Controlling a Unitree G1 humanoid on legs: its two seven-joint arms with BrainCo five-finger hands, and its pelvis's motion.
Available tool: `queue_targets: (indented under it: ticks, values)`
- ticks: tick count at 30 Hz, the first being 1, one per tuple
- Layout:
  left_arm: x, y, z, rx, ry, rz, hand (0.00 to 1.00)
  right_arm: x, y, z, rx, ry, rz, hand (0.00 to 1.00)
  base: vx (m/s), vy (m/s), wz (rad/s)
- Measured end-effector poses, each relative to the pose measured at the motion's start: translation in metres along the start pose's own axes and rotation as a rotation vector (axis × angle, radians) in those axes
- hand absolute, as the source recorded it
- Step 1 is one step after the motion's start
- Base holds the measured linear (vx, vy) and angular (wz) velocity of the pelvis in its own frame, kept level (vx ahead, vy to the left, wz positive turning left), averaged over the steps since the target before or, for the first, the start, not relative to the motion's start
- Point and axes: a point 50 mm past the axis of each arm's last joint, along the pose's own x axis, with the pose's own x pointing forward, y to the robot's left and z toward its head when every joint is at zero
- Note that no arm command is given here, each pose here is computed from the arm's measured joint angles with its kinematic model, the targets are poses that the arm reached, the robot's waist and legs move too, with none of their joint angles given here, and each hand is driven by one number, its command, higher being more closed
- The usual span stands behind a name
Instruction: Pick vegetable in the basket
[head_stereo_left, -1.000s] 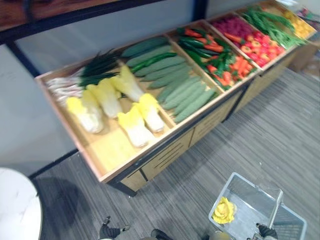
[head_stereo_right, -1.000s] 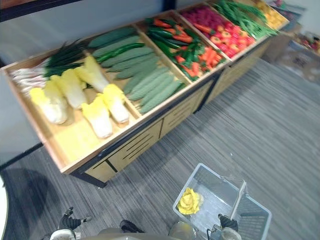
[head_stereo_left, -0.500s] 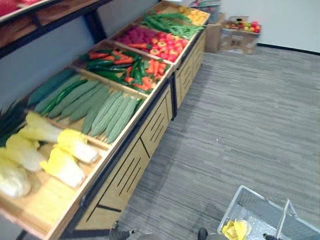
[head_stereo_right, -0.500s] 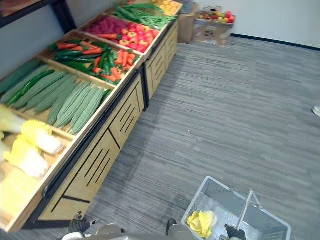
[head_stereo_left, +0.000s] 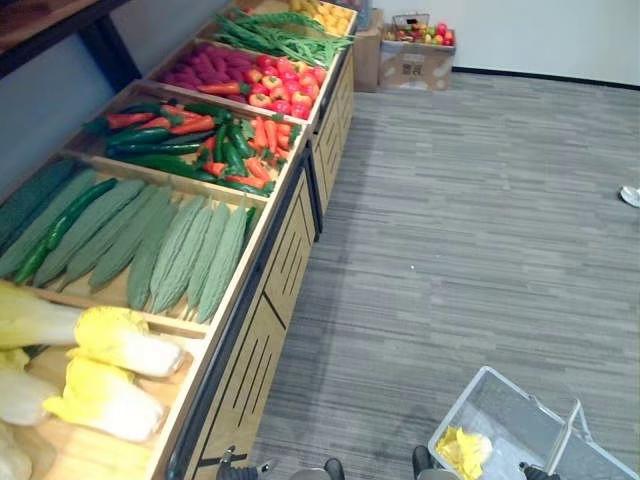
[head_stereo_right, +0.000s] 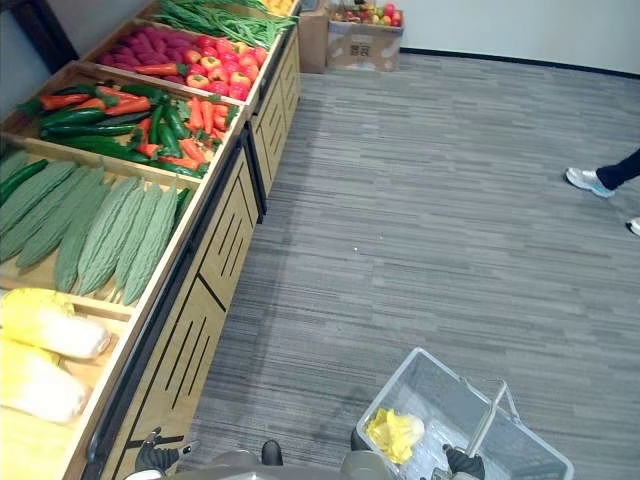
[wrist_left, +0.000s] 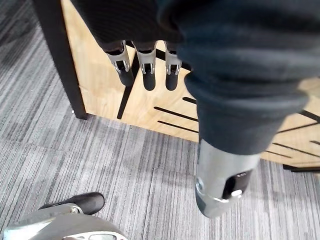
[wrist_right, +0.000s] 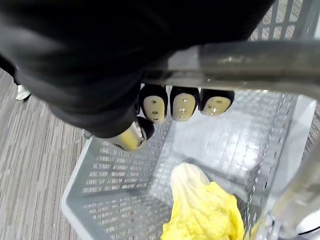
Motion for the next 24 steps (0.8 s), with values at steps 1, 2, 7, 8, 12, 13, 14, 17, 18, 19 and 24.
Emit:
queue_targets:
  ticks: [1, 2, 7, 8, 12, 13, 14, 17, 18, 19, 24]
  values:
    - [0.001, 0.001, 0.001, 0.012, -0.006, -0.003, 0.0, 0.001, 0.003, 0.004, 0.003, -0.01, 0.006, 1.0, 0.09, 0.038, -0.56]
    - [0.001, 0.001, 0.002, 0.019, -0.009, -0.005, 0.0, 0.002, 0.004, 0.007, 0.006, -0.017, 0.01, 1.0, 0.1, 0.03, -0.76]
    - [0.005, -0.003, 0.016, 0.085, -0.06, -0.04, 0.0, 0.004, 0.012, 0.022, 0.005, -0.067, 0.03, 1.0, 0.07, 0.017, -0.42]
    - [0.006, -0.002, 0.018, 0.087, -0.066, -0.036, 0.0, 0.004, 0.015, 0.023, -0.003, -0.069, 0.038, 1.0, 0.11, -0.012, -0.43]
    - [0.011, -0.005, 0.031, 0.074, -0.086, -0.038, 0.0, 0.007, 0.02, 0.041, 0.005, -0.123, 0.045, 1.0, 0.14, -0.109, -0.32]
    - [0.013, -0.003, 0.034, 0.062, -0.091, -0.027, 0.0, 0.006, 0.02, 0.039, 0.011, -0.115, 0.034, 1.0, 0.25, -0.175, -0.13]
    - [0.013, -0.002, 0.034, 0.058, -0.088, -0.023, 0.0, 0.006, 0.02, 0.037, 0.015, -0.109, 0.029, 1.0, 0.32, -0.261, -0.06]
    - [0.01, -0.01, 0.028, 0.031, -0.066, -0.038, 0.0, 0.005, 0.011, 0.027, 0.045, -0.082, -0.007, 1.0, 0.38, -0.289, 0.25]
    - [0.01, -0.012, 0.031, 0.028, -0.071, -0.042, 0.0, 0.005, 0.013, 0.029, 0.059, -0.083, -0.008, 1.0, 0.48, -0.306, 0.07]
    - [0.009, -0.013, 0.028, 0.025, -0.064, -0.044, 0.0, 0.005, 0.013, 0.03, 0.066, -0.086, -0.009, 1.0, 0.56, -0.394, 0.09]
    - [0.005, -0.017, 0.025, -0.056, -0.053, -0.03, 0.0, 0.0, 0.01, 0.013, 0.057, -0.052, -0.012, 1.0, 0.43, -0.3, 0.19]
